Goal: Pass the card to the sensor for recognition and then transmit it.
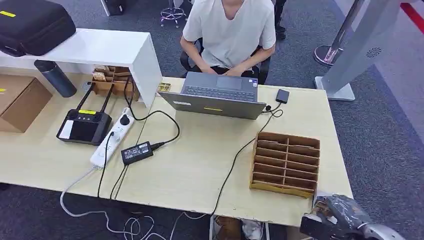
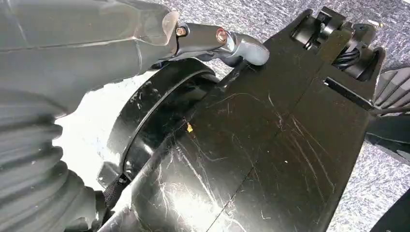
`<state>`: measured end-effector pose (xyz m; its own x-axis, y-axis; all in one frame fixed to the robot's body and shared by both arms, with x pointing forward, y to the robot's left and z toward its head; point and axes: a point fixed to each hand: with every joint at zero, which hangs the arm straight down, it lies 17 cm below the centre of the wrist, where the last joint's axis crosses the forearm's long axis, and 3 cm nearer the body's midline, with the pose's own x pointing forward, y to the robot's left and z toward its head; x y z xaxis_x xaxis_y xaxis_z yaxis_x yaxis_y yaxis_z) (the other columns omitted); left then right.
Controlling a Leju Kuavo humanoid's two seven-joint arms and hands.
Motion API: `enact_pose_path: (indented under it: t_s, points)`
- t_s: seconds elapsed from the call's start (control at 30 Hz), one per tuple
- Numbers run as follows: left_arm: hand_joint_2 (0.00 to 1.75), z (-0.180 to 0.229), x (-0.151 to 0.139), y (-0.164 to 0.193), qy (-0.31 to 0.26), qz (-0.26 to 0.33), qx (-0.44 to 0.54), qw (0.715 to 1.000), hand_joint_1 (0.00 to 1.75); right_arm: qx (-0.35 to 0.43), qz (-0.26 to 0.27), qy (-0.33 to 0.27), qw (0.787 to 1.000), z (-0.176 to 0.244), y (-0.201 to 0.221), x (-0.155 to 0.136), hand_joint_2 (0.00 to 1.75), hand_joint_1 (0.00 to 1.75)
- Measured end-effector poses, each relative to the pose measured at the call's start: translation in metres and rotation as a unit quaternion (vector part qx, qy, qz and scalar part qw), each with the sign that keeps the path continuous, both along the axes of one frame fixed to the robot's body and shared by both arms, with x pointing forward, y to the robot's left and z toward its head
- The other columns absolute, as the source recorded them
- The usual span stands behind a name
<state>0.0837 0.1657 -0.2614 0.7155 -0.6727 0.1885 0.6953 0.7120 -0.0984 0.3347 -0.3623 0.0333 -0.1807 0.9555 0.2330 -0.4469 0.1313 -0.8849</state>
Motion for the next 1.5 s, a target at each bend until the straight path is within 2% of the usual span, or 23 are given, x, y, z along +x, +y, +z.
enact_pose_path:
  t_s: [0.13, 0.2, 0.37, 0.6, 0.73, 0.97, 1.07, 1.27, 1.5]
  points:
    - [1.75, 0.000, 0.000, 0.000, 0.001, -0.001, -0.001, 1.000, 0.00, 0.004, 0.026, -0.028, 0.999, 0.019, 0.007, 0.022, 1.75, 1.75]
    - [1.75, 0.000, 0.000, -0.001, 0.002, -0.001, -0.002, 1.000, 0.00, 0.010, 0.041, -0.059, 0.997, 0.045, 0.011, 0.046, 1.75, 1.75]
    - [1.75, 0.001, 0.002, -0.002, 0.002, -0.003, -0.007, 1.000, 0.00, 0.014, 0.059, -0.131, 0.990, 0.128, 0.008, 0.110, 1.75, 1.75]
    - [1.75, 0.004, 0.004, -0.005, 0.003, -0.019, -0.014, 1.000, 0.00, -0.012, 0.071, -0.242, 0.968, 0.265, 0.007, 0.196, 1.75, 1.75]
    - [1.75, 0.004, 0.005, -0.005, 0.005, -0.025, -0.016, 1.000, 0.00, -0.020, 0.079, -0.289, 0.954, 0.329, 0.025, 0.228, 1.75, 1.75]
    - [1.75, 0.005, 0.005, -0.005, 0.005, -0.030, -0.016, 0.999, 0.00, -0.026, 0.086, -0.307, 0.948, 0.354, 0.043, 0.244, 1.75, 1.75]
    - [1.75, 0.005, 0.006, -0.006, 0.006, -0.035, -0.019, 0.999, 0.00, -0.027, 0.092, -0.334, 0.937, 0.373, 0.062, 0.252, 1.75, 1.75]
    - [1.75, 0.010, 0.008, -0.009, 0.011, -0.084, -0.029, 0.996, 0.00, -0.054, 0.123, -0.383, 0.914, 0.408, 0.136, 0.275, 1.75, 1.75]
    - [1.75, 0.015, 0.008, -0.010, 0.023, -0.142, -0.040, 0.989, 0.00, -0.121, 0.165, -0.386, 0.899, 0.374, 0.227, 0.291, 1.75, 1.75]
